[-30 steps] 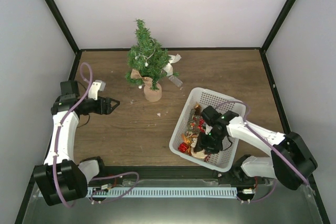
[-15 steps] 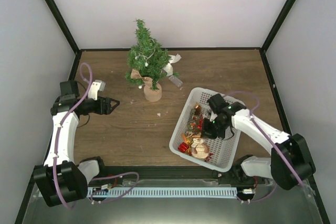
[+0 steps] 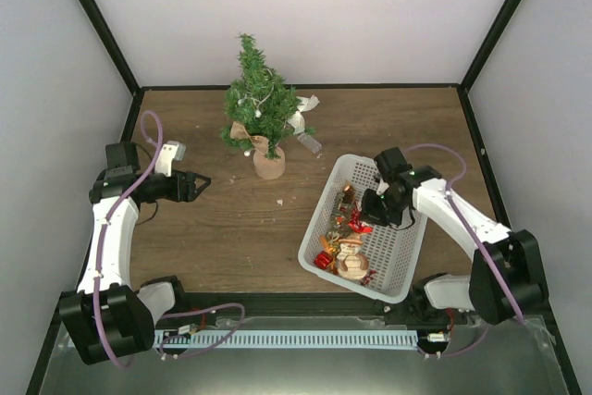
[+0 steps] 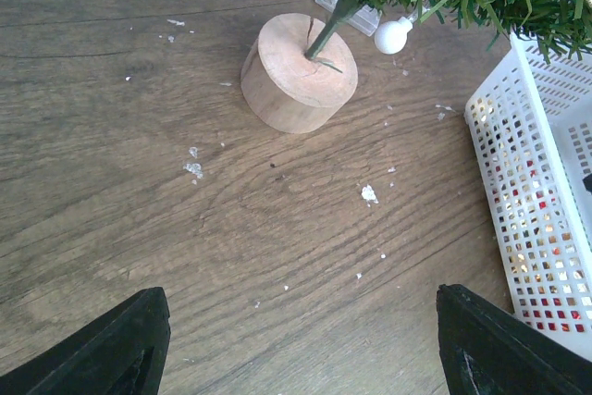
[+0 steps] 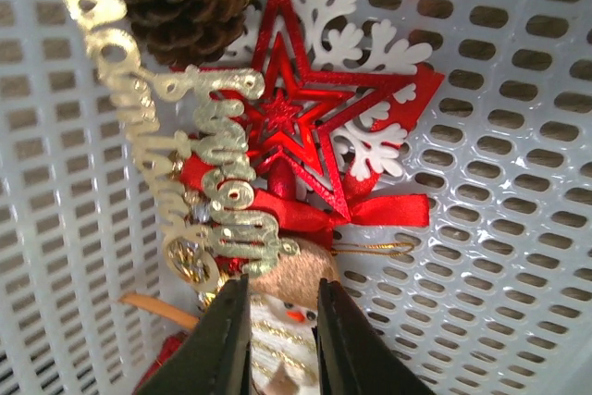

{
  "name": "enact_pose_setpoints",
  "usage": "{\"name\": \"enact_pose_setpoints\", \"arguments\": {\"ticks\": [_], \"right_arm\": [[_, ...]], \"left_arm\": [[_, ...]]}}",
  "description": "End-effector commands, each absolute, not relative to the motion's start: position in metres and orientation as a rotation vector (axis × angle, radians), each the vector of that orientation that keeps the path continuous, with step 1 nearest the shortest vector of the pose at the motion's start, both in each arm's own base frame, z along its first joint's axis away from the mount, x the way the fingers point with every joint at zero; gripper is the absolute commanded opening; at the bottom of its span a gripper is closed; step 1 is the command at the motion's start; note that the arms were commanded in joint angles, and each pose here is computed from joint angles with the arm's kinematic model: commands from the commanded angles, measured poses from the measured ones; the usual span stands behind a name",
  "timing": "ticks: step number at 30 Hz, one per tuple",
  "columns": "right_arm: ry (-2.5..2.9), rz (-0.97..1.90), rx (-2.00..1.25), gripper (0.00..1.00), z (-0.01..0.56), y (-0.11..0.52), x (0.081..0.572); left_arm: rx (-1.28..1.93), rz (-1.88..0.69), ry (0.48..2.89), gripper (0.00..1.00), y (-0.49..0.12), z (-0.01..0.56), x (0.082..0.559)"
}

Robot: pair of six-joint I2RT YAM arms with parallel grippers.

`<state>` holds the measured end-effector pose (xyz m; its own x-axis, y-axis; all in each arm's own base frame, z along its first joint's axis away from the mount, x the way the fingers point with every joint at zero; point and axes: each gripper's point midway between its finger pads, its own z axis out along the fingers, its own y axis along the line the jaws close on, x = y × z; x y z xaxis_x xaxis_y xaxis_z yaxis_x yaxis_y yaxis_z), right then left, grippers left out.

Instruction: Decorate the small christmas tree

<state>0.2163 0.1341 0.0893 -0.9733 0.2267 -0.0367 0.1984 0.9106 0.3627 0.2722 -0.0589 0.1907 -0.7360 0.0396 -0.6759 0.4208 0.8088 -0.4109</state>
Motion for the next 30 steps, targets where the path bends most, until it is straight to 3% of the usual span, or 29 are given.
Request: {"name": "enact_pose_setpoints", "arguments": {"ticks": [1, 4, 30], "right_arm": [[2.966, 0.548, 0.339, 0.21, 0.087, 0.135, 0.233], [2.942, 0.540, 0.352, 0.31, 0.086, 0.135, 0.245], [2.846, 0.684, 0.364, 0.32, 0.079, 0.160, 0.313]], "left_arm": [[0.356, -0.725, 2.296, 0.79, -0.060, 0.195, 0.274], [0.356, -0.724, 2.298, 0.79, -0.060, 0.195, 0.274], [0.356, -0.722, 2.293, 0.79, -0.060, 0.196, 0.273]]}}
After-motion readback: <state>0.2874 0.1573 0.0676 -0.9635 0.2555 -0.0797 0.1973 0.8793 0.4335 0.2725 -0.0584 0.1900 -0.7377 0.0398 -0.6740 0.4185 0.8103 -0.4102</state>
